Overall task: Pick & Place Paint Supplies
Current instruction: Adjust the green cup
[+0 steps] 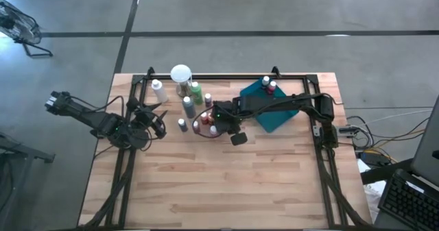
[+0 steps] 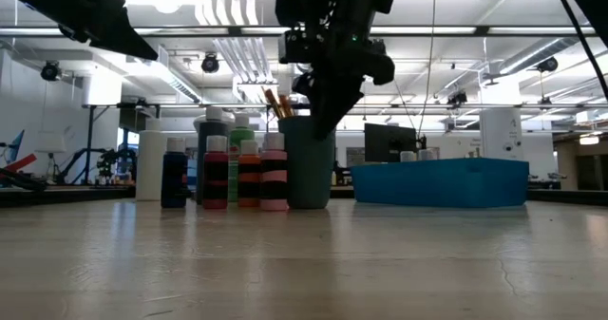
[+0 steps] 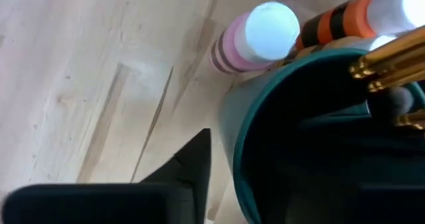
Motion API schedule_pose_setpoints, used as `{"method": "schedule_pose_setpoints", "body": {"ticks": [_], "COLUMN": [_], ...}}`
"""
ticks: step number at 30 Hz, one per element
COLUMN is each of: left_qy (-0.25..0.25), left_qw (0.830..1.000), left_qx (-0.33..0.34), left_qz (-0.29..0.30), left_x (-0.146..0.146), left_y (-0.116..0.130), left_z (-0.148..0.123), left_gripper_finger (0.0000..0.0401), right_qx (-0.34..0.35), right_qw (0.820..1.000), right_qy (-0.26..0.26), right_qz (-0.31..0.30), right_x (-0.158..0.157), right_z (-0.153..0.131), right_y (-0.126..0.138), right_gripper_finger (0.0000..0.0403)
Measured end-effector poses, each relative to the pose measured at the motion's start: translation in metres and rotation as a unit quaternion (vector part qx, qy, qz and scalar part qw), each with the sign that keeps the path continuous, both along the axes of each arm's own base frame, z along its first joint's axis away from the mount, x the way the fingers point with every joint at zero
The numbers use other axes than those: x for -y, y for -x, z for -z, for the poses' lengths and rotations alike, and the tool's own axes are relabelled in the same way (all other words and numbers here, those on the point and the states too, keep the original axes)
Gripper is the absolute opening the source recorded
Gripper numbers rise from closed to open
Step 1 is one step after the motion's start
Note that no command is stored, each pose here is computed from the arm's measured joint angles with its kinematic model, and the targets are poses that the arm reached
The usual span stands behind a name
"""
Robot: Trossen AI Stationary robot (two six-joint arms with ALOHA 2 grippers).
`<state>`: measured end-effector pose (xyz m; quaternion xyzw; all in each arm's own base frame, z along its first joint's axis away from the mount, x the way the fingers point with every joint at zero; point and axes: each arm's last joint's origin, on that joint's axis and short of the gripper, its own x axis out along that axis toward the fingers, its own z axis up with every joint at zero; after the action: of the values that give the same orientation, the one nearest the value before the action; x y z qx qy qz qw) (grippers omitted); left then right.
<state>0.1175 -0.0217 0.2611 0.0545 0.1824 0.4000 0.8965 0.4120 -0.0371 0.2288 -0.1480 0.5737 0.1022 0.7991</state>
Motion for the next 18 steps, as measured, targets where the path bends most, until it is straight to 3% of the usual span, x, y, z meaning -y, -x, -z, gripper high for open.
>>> {"method": "schedule_pose_setpoints", "body": {"ticks": [4, 18], "left_qy": [0.000, 0.000], "left_qw": [1.000, 1.000], "left_qx": [0.000, 0.000], "left_qz": [0.000, 0.000], "left_x": [0.0000, 0.0000], "left_y": [0.0000, 0.0000], "left_z": [0.0000, 0.0000], "left_gripper_finger": [0.0181, 0.0181], "right_qx": [0.003, -0.031], "right_qw": [1.000, 0.999], "right_qy": [0.000, -0.006], "right_qz": [0.003, 0.043], "right_x": [0.0002, 0.0013], "right_z": [-0.0053, -0.0016], "right_y": [0.0012, 0.0087], "right_gripper_finger": [0.0018, 0.0010]}}
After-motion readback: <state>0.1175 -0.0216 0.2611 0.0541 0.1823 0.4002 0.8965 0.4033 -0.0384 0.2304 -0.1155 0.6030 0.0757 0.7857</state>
